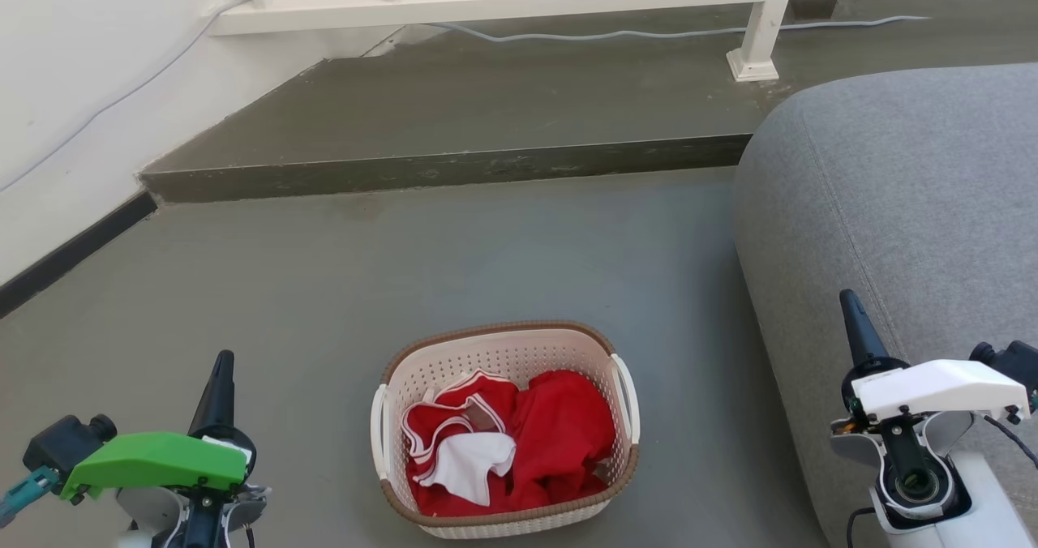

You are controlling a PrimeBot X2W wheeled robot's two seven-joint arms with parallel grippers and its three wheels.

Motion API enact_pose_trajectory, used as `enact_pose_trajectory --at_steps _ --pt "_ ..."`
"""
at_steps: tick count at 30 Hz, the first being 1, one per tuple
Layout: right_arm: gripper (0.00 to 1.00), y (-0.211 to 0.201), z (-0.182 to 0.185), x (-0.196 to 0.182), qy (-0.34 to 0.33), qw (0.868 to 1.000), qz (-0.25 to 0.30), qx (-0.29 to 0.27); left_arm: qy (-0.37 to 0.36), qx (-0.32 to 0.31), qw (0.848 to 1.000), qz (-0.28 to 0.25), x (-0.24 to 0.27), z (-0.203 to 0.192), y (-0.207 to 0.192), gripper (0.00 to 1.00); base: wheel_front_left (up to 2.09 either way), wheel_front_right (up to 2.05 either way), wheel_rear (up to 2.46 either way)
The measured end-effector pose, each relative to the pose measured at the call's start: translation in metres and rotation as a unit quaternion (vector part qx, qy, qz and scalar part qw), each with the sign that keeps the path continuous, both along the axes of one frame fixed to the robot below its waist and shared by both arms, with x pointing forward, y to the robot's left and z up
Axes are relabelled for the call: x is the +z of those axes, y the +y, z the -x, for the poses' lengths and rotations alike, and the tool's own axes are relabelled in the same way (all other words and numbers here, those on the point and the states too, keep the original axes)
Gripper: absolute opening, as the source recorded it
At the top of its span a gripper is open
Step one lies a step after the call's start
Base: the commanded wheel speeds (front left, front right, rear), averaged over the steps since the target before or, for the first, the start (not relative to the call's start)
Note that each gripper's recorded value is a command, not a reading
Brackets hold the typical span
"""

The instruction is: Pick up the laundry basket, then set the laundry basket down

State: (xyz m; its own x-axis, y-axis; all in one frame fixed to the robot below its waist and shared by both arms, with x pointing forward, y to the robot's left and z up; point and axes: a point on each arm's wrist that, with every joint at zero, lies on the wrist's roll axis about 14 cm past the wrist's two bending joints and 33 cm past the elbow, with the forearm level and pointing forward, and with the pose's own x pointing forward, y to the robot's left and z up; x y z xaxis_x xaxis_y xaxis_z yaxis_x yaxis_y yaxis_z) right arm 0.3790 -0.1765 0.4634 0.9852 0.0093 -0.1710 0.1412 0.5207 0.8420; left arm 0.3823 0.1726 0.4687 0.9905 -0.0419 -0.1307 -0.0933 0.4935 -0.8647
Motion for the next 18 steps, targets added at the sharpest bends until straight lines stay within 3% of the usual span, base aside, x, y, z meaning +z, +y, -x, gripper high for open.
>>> enact_pose_trajectory --at_steps 18 --pt "0.0 -0.011 0.0 0.006 -0.01 0.993 -0.118 -0.024 -0.001 0.018 0.994 0.11 0.005 0.0 0.006 0.0 0.0 0.0 0.0"
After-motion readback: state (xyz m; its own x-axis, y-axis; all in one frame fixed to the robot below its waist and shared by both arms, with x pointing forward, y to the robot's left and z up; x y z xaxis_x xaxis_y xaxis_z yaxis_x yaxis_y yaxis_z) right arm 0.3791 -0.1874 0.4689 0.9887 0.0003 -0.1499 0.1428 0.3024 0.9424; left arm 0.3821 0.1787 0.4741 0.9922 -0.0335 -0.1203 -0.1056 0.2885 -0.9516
